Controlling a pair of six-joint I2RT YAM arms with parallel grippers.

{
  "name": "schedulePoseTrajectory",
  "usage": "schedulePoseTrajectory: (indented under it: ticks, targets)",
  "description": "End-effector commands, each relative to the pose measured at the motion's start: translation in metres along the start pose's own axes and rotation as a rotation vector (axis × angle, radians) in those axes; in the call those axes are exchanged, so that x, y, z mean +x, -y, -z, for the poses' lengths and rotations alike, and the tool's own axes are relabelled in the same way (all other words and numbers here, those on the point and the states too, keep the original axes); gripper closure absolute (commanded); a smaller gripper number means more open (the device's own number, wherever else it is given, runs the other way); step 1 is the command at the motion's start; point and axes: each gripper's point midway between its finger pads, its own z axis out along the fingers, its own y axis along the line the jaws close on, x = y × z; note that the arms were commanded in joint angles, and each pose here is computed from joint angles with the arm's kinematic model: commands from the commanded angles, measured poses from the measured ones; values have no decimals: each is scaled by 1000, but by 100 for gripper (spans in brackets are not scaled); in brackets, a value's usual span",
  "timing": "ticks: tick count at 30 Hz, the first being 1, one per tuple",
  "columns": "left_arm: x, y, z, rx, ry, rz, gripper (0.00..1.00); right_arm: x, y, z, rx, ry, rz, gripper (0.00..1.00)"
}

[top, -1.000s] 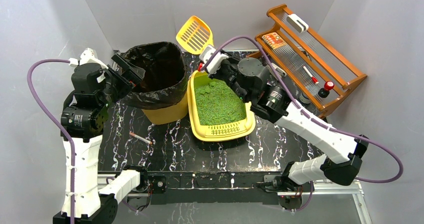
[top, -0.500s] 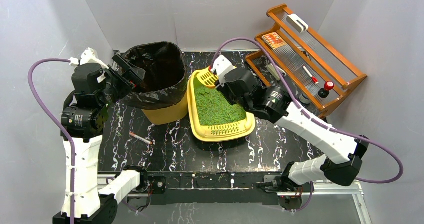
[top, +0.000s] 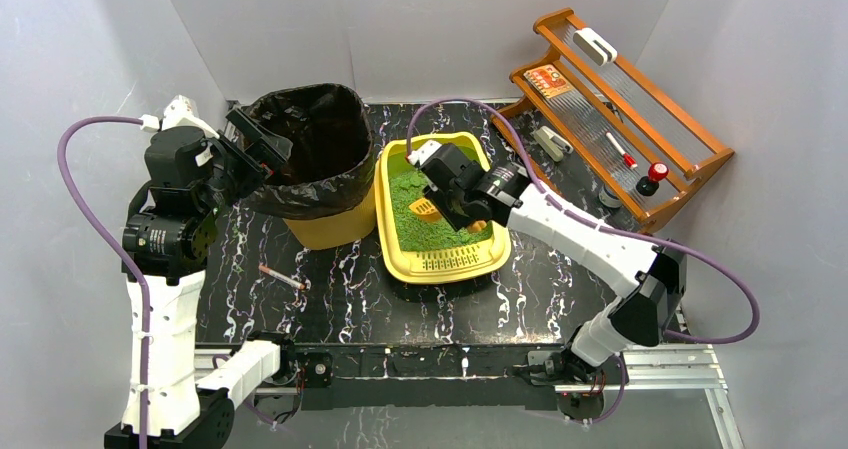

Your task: Clean the litter box

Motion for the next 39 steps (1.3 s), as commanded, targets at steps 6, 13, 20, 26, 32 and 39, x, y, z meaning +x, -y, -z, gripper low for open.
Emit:
schedulePoseTrajectory:
  ticks: [6,13,20,26,32,39]
  targets:
    - [-7,3,6,14,32,-18,2,-12,22,-22,-27,-9,-140,100]
    - [-7,0,7,3,39,-20,2,-14,20,-50,-23,-58,-152,100]
    - [-5,-1,6,0,35,-21,2,-25,14,-72,-40,-58,-157,100]
    - [-4,-2,6,-4,36,-23,2,-33,9,-92,-43,-64,-157,100]
    - [-4,-2,5,-3,34,-22,2,-43,2,-113,-63,-77,-139,100]
    - [-5,-1,5,3,35,-19,2,-57,1,-134,-46,-54,-144,100]
